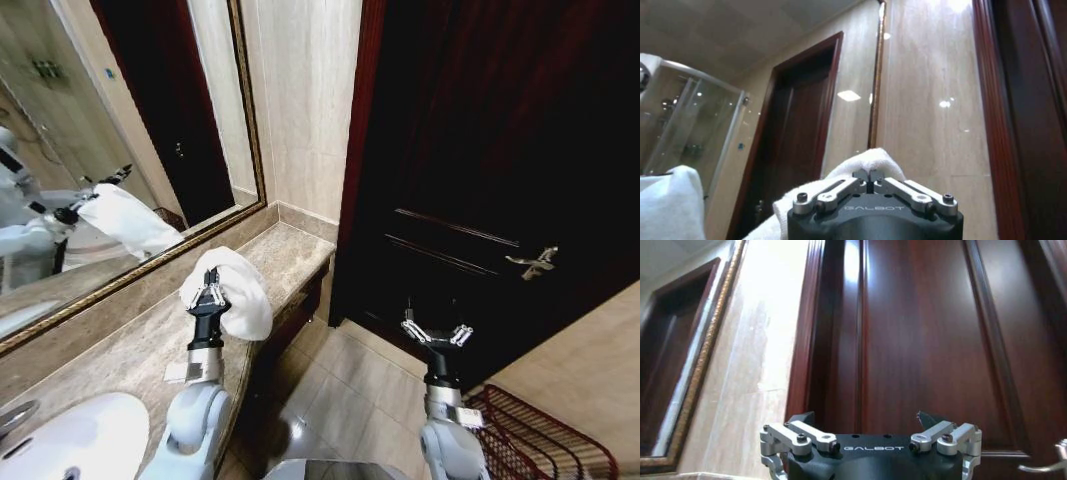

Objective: Discard the used towel into the hamper.

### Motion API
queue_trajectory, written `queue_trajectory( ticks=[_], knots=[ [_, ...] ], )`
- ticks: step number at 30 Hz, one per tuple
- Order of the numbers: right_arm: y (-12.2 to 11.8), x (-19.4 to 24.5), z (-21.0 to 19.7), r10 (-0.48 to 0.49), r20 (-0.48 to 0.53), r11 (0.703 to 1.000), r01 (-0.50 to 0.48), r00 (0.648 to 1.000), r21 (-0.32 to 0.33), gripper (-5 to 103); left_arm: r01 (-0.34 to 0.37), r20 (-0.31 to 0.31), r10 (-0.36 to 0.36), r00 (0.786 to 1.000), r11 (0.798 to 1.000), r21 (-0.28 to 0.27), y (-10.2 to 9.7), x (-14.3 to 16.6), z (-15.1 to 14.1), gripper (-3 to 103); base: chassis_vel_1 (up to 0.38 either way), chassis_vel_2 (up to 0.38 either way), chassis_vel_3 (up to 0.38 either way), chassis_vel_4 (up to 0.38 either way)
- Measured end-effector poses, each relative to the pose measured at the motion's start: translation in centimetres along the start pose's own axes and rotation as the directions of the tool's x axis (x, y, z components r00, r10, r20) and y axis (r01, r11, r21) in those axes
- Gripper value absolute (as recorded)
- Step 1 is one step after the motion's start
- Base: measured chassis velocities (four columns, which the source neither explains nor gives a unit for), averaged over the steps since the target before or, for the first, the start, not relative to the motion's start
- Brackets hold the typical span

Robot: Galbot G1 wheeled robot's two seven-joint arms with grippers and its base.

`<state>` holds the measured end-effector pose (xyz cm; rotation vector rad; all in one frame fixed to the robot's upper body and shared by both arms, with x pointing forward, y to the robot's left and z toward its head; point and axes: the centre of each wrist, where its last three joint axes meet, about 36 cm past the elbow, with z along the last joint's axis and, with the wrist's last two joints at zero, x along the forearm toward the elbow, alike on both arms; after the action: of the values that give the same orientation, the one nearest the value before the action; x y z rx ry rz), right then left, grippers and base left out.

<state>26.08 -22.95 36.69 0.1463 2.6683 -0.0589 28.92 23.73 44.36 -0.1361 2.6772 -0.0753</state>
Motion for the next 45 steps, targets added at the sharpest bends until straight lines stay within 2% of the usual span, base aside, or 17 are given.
queue_trajectory(
  ticks=[7,14,22,45],
  knots=[
    [-0.6,0.1,-0.9,0.016,0.018,1.0,-0.017,1.0,0.023,100,-0.052,0.006,0.052,0.999,0.999,0.013,-0.5,0.0,-0.3,0,-0.007,-0.007,-0.007,-0.007],
    [-0.2,1.2,-1.1,0.01,0.013,1.0,-0.01,1.0,0.023,100,-0.116,0.026,0.115,0.993,0.993,0.032,-0.8,0.0,-0.5,0,-0.064,-0.075,-0.072,-0.073],
    [-0.1,1.6,-1.3,-0.004,0.009,1.0,0.004,1.0,0.03,100,-0.155,0.047,0.153,0.987,0.987,0.035,-0.8,-0.1,-0.5,0,-0.096,-0.103,-0.097,-0.101],
    [0.0,1.7,-1.4,-0.013,0.015,1.0,0.013,1.0,0.026,100,-0.183,0.071,0.179,0.981,0.982,0.055,-0.9,-0.1,-0.6,0,-0.124,-0.123,-0.118,-0.125]
  ],
)
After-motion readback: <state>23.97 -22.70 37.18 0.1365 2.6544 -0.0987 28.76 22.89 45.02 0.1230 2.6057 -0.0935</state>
